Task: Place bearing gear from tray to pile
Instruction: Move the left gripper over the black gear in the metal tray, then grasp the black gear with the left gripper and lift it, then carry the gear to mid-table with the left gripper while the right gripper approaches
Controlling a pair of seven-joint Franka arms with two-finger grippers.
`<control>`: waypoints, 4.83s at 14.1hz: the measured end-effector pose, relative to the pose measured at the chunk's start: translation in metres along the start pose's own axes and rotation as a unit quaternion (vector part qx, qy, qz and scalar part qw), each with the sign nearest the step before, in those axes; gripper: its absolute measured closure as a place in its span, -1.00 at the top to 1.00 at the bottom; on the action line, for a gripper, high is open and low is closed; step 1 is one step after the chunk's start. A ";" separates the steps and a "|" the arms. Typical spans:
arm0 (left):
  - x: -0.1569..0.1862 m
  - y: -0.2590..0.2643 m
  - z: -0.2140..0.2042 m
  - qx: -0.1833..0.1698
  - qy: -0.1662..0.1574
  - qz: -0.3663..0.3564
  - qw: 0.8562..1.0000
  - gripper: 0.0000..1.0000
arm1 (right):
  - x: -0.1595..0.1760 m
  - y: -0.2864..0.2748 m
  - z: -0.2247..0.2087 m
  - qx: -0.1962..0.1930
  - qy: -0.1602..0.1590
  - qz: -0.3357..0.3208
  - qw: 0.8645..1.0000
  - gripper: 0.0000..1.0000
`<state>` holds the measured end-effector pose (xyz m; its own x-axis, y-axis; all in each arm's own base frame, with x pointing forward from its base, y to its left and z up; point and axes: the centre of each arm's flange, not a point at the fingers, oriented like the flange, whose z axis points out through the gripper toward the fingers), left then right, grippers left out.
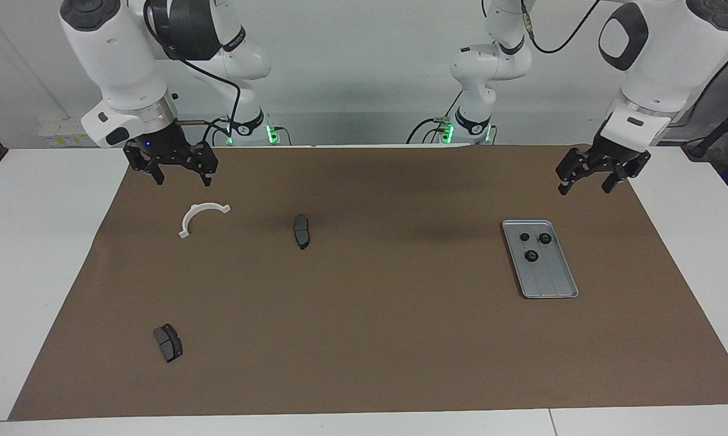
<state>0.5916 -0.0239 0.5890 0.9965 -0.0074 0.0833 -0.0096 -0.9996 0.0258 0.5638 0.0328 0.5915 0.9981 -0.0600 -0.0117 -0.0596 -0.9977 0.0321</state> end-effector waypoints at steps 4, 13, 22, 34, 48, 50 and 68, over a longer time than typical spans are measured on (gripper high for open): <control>-0.001 -0.008 0.069 0.001 0.001 -0.007 1.000 0.93 | 0.000 0.000 0.000 0.000 0.000 0.000 1.000 1.00; -0.010 -0.024 0.217 0.001 -0.002 -0.019 1.000 0.60 | 0.000 0.000 0.000 0.000 0.000 0.000 1.000 1.00; -0.015 -0.025 0.267 0.000 -0.016 -0.019 1.000 0.29 | 0.000 0.000 0.000 0.000 0.000 0.000 1.000 1.00; -0.028 -0.027 0.284 0.000 -0.027 -0.021 0.999 -0.15 | 0.000 0.000 0.000 0.000 0.000 0.000 1.000 1.00; -0.005 0.056 0.244 -0.006 -0.014 -0.056 0.998 -0.32 | 0.000 0.000 0.000 0.000 0.000 0.000 1.000 1.00; -0.011 0.101 0.243 -0.009 -0.014 -0.076 0.997 -0.32 | 0.002 -0.002 -0.002 0.001 0.008 -0.001 1.000 1.00; -0.108 0.350 0.282 -0.044 0.001 -0.039 0.998 -0.22 | -0.003 -0.117 0.041 0.018 0.046 -0.015 0.999 1.00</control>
<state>0.5038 -0.3807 0.3084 0.9944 0.0707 0.0790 0.0610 -0.9910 0.1190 0.5671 0.1486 0.5471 0.9964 -0.0297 0.0790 -0.0294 -0.9996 -0.0038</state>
